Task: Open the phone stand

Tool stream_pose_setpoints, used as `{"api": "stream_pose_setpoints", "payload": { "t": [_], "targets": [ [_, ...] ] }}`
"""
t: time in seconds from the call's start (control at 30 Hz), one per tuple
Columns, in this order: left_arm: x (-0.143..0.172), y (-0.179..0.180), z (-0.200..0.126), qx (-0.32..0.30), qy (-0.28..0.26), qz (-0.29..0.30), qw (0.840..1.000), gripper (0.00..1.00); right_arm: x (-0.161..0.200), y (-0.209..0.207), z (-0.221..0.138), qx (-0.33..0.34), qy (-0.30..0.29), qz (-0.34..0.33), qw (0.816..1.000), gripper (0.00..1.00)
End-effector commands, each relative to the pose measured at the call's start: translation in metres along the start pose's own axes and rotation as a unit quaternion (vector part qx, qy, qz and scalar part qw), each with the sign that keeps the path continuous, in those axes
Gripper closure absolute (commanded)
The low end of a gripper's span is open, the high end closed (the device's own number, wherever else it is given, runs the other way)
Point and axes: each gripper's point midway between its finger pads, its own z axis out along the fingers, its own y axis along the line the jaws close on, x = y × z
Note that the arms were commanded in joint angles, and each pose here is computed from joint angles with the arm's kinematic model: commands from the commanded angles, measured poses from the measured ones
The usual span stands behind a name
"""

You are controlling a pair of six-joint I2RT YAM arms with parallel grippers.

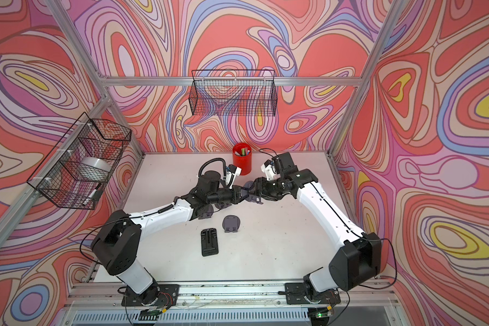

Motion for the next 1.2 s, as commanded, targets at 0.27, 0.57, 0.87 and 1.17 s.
{"api": "stream_pose_setpoints", "payload": {
  "t": [0.27, 0.57, 0.87, 1.17],
  "targets": [
    [-0.028, -0.045, -0.002, 0.092, -0.043, 0.107, 0.989, 1.00, -0.006, 0.025, -0.032, -0.033, -0.066, -0.055, 0.996, 0.10],
    [-0.043, -0.041, -0.001, 0.128, -0.028, 0.113, 0.985, 1.00, -0.030, 0.018, -0.065, -0.037, -0.144, -0.075, 0.986, 0.19],
    [-0.060, -0.047, 0.002, 0.220, -0.052, 0.038, 0.973, 1.00, -0.064, 0.020, -0.063, -0.167, -0.177, -0.070, 0.967, 0.54],
    [-0.058, -0.046, 0.000, 0.205, -0.052, 0.047, 0.976, 1.00, -0.064, 0.012, -0.050, -0.188, -0.165, -0.062, 0.966, 0.60]
  ]
}}
